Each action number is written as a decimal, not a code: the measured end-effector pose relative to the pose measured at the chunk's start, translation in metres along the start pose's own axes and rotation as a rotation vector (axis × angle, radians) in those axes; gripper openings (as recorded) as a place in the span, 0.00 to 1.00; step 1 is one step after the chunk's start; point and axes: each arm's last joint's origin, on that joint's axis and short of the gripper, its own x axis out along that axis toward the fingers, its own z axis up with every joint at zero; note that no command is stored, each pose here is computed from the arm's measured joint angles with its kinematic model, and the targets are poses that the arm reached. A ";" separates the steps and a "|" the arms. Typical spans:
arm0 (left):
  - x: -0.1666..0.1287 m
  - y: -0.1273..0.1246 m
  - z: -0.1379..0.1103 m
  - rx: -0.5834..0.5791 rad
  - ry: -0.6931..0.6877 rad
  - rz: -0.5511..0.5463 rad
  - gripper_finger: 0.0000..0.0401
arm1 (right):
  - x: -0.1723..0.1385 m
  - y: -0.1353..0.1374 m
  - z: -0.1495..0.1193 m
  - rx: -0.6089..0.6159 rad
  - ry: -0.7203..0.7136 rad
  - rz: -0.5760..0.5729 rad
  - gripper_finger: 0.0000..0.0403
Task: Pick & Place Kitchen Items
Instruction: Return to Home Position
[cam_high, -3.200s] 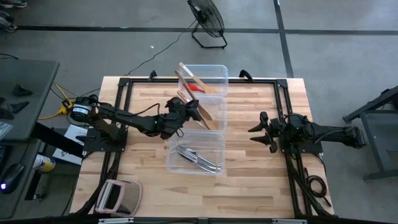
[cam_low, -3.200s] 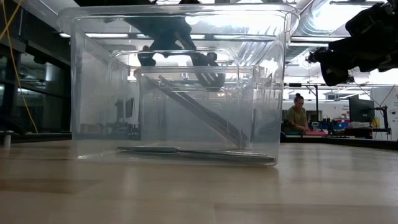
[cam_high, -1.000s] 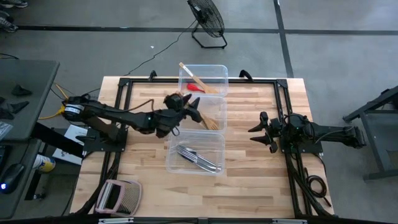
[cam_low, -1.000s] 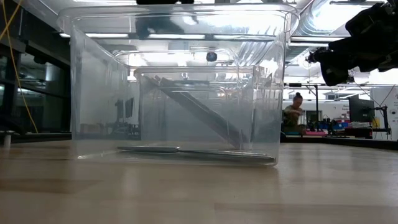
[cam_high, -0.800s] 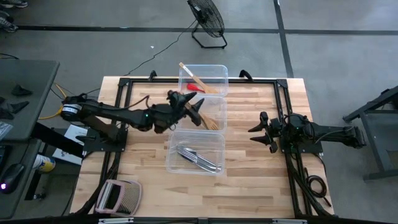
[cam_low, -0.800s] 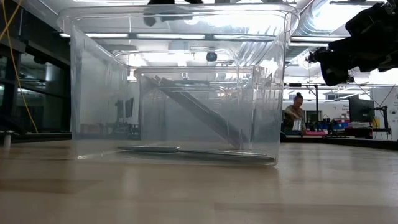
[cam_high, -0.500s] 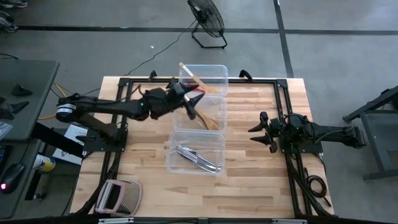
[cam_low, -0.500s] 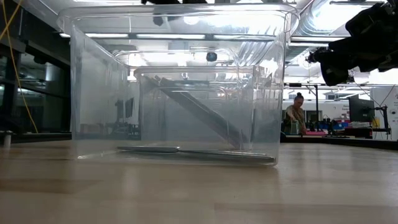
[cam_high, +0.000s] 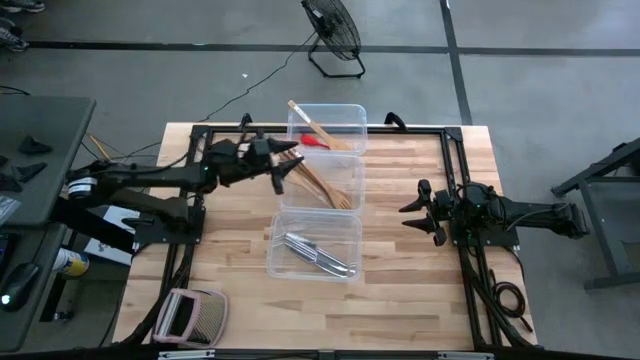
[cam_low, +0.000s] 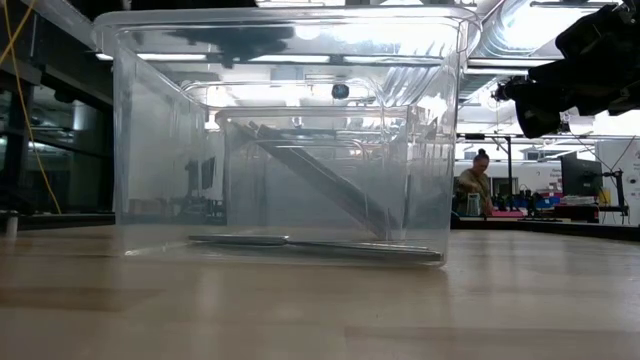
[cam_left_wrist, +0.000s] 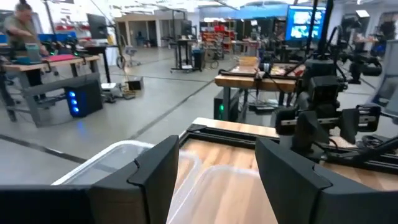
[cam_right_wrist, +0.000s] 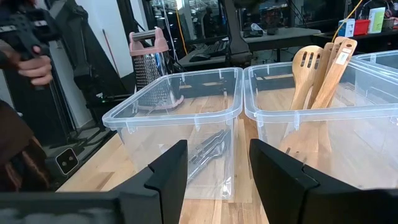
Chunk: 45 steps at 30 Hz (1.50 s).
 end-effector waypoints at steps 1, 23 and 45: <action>-0.006 0.001 -0.004 -0.001 -0.008 0.004 0.53 | 0.000 0.000 0.000 0.000 0.000 0.000 0.41; -0.119 0.011 -0.079 -0.195 -0.100 -0.019 0.53 | 0.000 0.000 0.000 0.000 0.000 -0.001 0.41; -0.141 0.010 -0.101 -0.202 -0.092 -0.139 0.53 | 0.000 0.000 0.000 0.000 0.000 0.000 0.41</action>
